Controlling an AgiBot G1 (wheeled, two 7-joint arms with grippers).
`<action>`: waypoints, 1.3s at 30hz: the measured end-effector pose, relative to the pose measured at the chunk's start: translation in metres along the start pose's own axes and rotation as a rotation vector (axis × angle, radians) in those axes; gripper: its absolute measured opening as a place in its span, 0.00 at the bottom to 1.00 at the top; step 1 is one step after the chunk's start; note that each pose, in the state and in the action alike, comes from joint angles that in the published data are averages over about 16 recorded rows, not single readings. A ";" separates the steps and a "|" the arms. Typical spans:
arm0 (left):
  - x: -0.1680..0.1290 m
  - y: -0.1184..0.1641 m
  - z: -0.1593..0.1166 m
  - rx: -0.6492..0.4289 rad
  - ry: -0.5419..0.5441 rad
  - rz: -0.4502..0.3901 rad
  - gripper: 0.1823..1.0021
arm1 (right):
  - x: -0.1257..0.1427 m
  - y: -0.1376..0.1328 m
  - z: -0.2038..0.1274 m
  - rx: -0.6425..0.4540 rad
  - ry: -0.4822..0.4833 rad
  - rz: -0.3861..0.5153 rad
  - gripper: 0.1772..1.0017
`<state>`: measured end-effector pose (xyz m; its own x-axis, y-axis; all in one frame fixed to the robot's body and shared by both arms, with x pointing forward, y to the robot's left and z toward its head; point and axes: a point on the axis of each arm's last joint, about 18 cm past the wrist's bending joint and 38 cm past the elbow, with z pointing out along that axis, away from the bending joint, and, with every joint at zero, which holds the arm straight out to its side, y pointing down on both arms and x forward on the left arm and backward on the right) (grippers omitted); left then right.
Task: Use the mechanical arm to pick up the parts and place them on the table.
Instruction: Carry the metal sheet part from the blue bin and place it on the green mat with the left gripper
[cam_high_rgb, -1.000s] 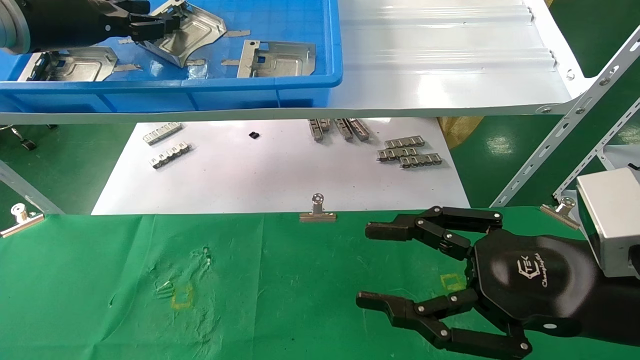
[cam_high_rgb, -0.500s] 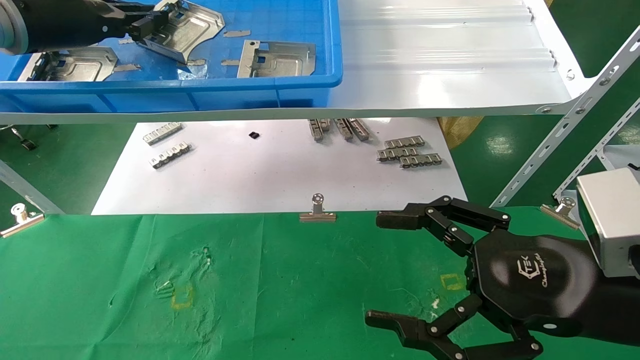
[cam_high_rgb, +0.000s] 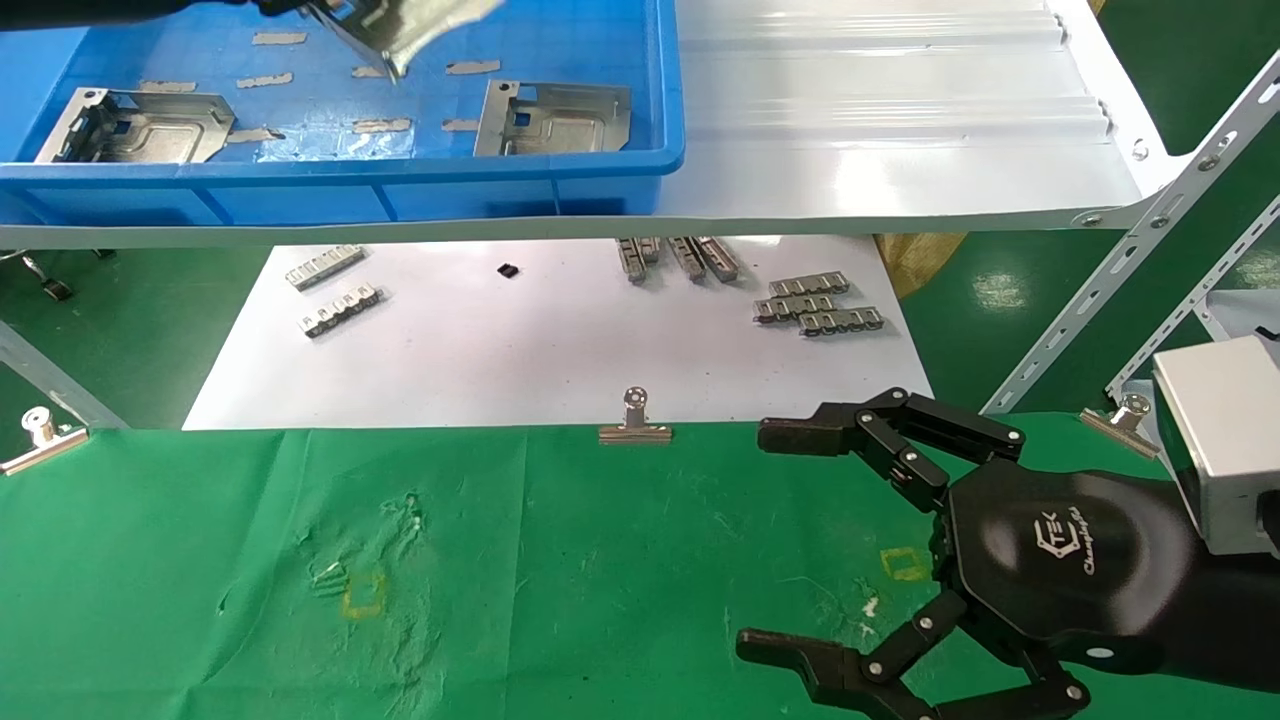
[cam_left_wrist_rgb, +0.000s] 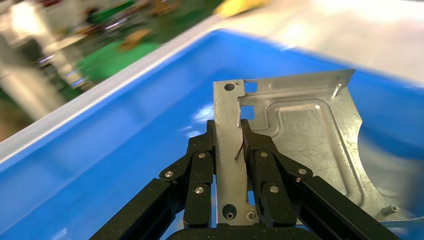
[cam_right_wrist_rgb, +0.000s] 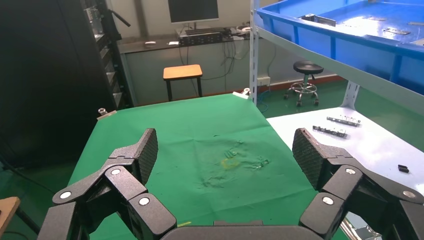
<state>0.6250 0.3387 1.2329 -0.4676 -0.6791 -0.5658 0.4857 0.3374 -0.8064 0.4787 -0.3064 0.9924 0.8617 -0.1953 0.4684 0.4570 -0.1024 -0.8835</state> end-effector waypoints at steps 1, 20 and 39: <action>0.004 -0.002 -0.004 0.014 0.031 0.012 0.11 | 0.000 0.000 0.000 0.000 0.000 0.000 0.99; 0.075 0.052 -0.083 0.093 0.348 0.317 0.11 | 0.000 0.000 0.000 0.000 0.000 0.000 1.00; 0.124 0.227 -0.101 -0.251 0.554 0.492 0.11 | 0.000 0.000 0.000 0.000 0.000 0.000 1.00</action>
<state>0.6027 0.3970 0.9620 -0.5745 -0.0114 -0.8184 0.5817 0.6978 -0.4181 0.4787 -0.3064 0.9924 0.8617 -0.1953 0.4684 0.4570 -0.1024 -0.8835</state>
